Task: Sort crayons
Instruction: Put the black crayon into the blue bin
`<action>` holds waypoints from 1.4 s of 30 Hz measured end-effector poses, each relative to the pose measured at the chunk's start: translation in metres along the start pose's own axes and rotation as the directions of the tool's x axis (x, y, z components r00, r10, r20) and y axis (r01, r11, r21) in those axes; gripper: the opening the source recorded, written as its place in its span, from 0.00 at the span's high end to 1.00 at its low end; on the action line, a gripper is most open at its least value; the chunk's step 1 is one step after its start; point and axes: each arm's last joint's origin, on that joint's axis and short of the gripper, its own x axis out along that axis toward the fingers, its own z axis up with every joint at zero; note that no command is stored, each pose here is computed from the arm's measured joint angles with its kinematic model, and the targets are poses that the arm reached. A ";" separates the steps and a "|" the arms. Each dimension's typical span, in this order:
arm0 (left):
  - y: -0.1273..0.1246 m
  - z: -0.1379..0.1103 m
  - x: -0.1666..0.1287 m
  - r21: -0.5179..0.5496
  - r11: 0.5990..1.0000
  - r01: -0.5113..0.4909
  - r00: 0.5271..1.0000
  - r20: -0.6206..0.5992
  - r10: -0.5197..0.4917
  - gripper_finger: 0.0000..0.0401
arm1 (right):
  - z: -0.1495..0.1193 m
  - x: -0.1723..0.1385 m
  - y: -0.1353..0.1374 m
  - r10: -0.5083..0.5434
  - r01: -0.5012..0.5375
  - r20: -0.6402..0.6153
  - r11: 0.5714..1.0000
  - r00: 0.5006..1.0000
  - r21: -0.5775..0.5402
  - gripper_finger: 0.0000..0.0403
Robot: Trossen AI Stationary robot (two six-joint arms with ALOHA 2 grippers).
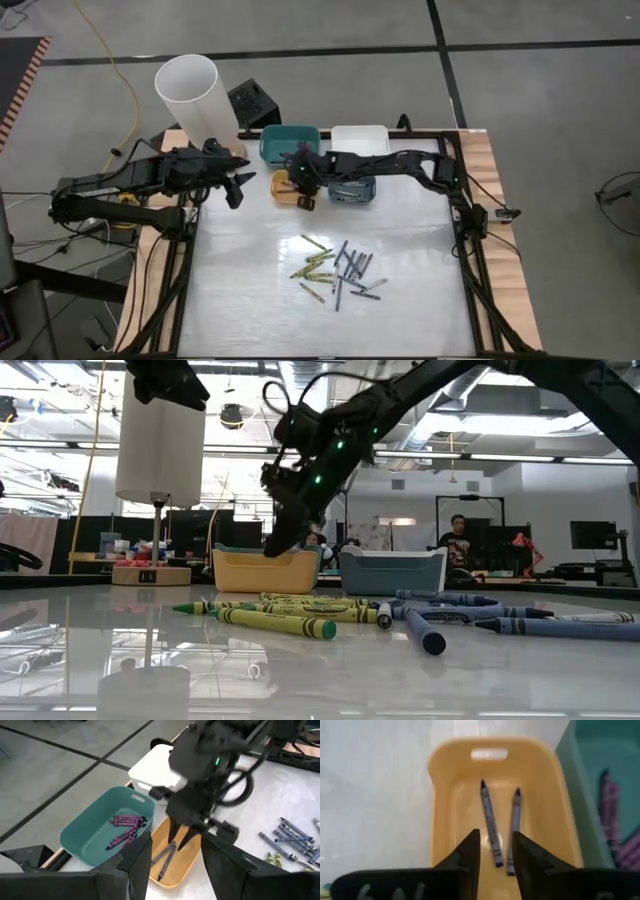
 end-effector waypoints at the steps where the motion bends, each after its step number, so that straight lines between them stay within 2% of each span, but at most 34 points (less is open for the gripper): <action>1: 0.000 0.000 0.000 0.000 1.000 0.000 1.000 0.000 0.000 0.60 | 0.003 -0.007 0.000 -0.001 0.001 0.009 1.000 1.000 -0.008 0.73; 5: 0.000 0.000 0.000 -0.003 1.000 0.001 1.000 0.002 -0.001 0.60 | 0.019 -0.055 -0.001 -0.005 0.008 0.047 0.997 0.999 -0.073 0.71; 10: -0.001 0.001 0.000 -0.036 0.999 0.027 1.000 0.006 -0.026 0.60 | 0.029 -0.151 0.006 0.027 -0.018 0.058 0.988 0.998 -0.151 0.71; 15: -0.005 0.003 0.002 -0.084 0.993 0.086 0.996 0.022 -0.085 0.60 | 0.011 -0.241 0.027 0.089 -0.089 -0.002 0.984 0.996 -0.156 0.71; 19: -0.012 0.006 0.005 -0.100 0.987 0.126 0.991 0.047 -0.122 0.60 | -0.011 -0.277 0.050 0.135 -0.147 -0.124 0.984 0.983 -0.101 0.71; 23: -0.024 0.008 0.012 -0.117 0.979 0.165 0.986 0.054 -0.160 0.60 | -0.036 -0.278 0.076 0.111 -0.117 -0.211 0.993 0.971 -0.014 0.71; 29: -0.045 0.004 0.026 -0.166 0.962 0.217 0.976 0.011 -0.218 0.60 | -0.082 -0.242 0.117 0.100 -0.085 -0.323 0.995 0.941 0.059 0.71; 33: -0.063 0.000 0.032 -0.186 0.947 0.263 0.963 -0.012 -0.270 0.60 | -0.113 -0.222 0.146 0.128 -0.111 -0.372 0.992 0.920 0.066 0.71; 38: -0.084 -0.006 0.032 -0.171 0.938 0.300 0.951 -0.025 -0.309 0.60 | -0.139 -0.214 0.185 0.212 -0.225 -0.331 0.974 0.920 -0.001 0.71; 42: -0.095 -0.009 0.024 -0.121 0.939 0.322 0.945 -0.016 -0.327 0.60 | -0.146 -0.212 0.204 0.267 -0.272 -0.241 0.962 0.933 0.013 0.71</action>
